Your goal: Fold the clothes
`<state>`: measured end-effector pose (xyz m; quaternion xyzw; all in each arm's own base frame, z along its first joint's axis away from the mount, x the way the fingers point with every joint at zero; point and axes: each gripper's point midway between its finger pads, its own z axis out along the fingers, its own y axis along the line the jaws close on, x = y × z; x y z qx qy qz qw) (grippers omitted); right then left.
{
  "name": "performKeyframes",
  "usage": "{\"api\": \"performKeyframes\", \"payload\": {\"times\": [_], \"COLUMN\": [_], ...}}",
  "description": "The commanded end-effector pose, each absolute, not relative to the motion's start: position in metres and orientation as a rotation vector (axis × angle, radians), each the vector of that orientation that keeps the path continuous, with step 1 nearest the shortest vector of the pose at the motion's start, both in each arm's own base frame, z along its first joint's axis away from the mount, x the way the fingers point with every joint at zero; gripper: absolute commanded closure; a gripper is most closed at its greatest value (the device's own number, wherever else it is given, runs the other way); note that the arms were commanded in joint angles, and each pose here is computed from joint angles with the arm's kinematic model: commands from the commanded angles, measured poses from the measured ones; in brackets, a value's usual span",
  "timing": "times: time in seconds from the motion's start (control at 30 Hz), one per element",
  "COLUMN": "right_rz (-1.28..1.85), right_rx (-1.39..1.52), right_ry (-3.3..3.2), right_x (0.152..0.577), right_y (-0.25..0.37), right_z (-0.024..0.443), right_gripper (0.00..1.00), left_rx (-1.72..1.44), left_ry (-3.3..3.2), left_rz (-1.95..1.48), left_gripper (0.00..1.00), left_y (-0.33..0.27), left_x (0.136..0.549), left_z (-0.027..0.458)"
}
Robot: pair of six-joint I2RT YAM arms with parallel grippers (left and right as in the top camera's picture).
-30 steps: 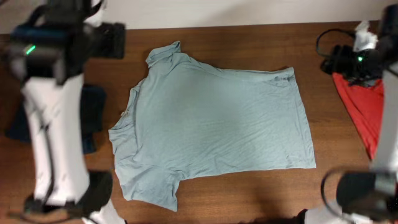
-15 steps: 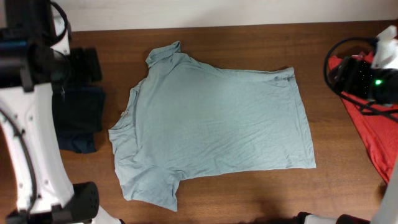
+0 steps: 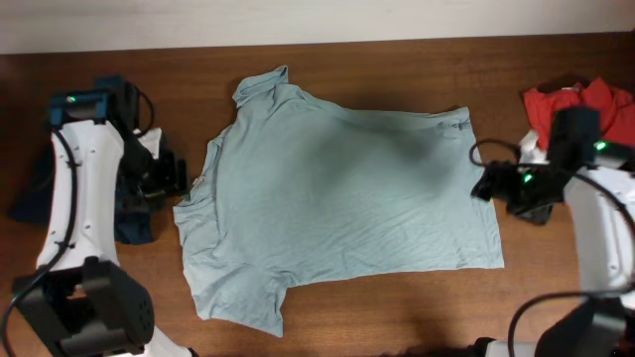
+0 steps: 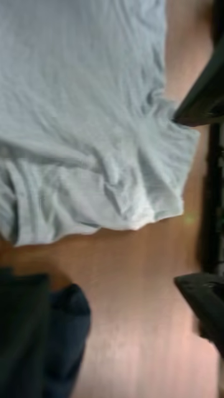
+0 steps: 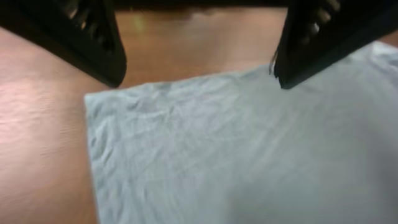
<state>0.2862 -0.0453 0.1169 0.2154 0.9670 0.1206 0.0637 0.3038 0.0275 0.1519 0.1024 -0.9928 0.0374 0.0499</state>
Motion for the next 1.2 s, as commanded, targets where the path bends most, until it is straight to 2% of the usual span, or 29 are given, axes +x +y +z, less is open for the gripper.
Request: {"api": "performKeyframes", "payload": {"times": [0.0,0.17,0.3,0.43,0.5,0.67,0.73,0.93,1.17], "right_rz": [0.308,0.252,0.217,0.215,0.205,-0.145,-0.237,-0.222,-0.082], "right_rx": [0.842,0.975,1.101,1.134,1.133,1.141,1.17,1.304,1.315], "right_ry": [2.976,2.993,2.991,2.954,2.942,2.938,2.929,2.828,2.803], "right_x": [0.265,0.248,0.232,0.232,0.233,0.223,0.22,0.232,0.244], "right_y": [-0.049,-0.051,-0.049,-0.05,-0.051,-0.089,-0.104,-0.133,-0.128], "right_z": [0.078,0.039,0.009,-0.006,-0.008,-0.003,0.006,0.033,0.038], "right_gripper": [0.23,0.26,0.34,0.56,0.73,0.94,0.96,0.96,0.96], "left_rx": [0.286,0.285,0.286,0.255,0.253,0.253,0.253,0.255,0.248], "left_ry": [-3.01,-3.033,-3.047,-3.053,-3.053,-3.049,-3.049,-3.064,-3.055], "left_rz": [0.144,0.143,0.143,0.144,0.144,0.144,0.145,0.226,0.333], "left_gripper": [0.25,0.25,0.24,0.24,0.24,0.24,0.24,0.24,0.24], "left_y": [0.024,0.025,0.026,0.026,0.026,0.026,0.026,0.017,0.004], "left_x": [0.302,0.307,0.311,0.311,0.311,0.31,0.31,0.316,0.317], "left_z": [0.136,0.129,0.129,0.129,0.129,0.129,0.129,0.13,0.132]}}
